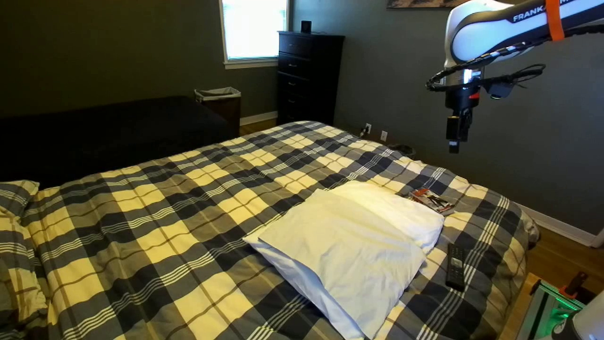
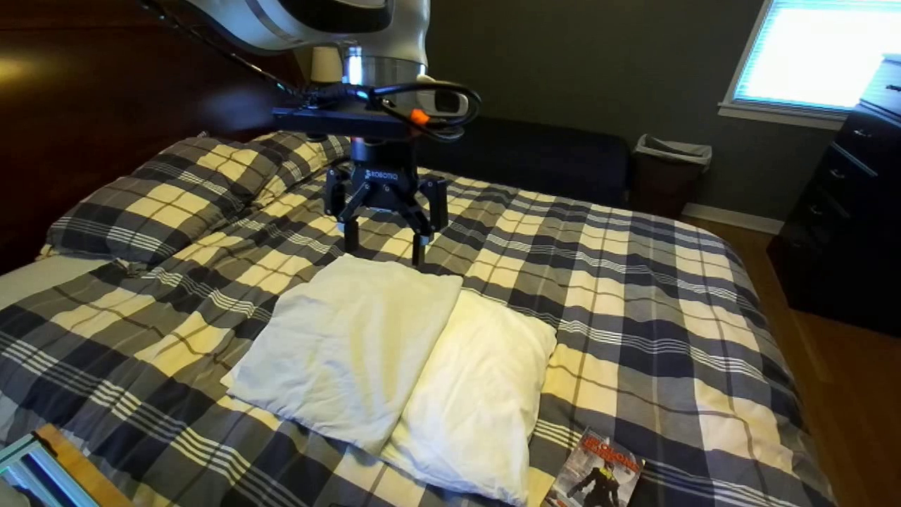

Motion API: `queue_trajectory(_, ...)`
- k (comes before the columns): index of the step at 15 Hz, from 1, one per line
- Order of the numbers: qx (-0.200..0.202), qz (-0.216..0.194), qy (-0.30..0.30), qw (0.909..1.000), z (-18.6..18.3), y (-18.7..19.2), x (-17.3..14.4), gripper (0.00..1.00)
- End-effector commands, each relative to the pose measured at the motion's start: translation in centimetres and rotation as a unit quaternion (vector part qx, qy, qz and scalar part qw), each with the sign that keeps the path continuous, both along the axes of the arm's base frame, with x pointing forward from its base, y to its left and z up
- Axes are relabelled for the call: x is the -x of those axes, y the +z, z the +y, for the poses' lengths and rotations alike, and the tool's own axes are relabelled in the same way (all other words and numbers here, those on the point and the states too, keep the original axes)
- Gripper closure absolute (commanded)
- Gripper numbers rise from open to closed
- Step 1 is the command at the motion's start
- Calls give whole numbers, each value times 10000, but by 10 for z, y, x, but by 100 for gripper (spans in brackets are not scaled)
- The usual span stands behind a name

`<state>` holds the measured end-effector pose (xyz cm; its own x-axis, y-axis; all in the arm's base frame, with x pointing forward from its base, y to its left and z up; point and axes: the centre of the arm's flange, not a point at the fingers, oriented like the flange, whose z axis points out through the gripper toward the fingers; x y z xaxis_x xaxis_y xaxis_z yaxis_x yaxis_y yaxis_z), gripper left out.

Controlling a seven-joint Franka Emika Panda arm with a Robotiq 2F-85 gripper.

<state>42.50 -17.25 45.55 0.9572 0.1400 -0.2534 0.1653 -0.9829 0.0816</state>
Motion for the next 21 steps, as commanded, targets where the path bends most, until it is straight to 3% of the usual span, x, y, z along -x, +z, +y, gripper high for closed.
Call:
queue_trajectory(1,-18,100,-47,9999,32,-13,-16,0)
queue_trajectory(10,286,-136,-870,9957,149,-32,-64,0)
queue_trajectory(16,845,-505,-1162,9883,218,-58,-106,0)
queue_trajectory(19,903,-525,-1043,9891,241,-70,-122,0)
queue_trajectory(20,788,-492,-1031,9903,230,-62,-101,0)
queue_trajectory(21,793,-475,-1004,9906,235,-65,-104,0)
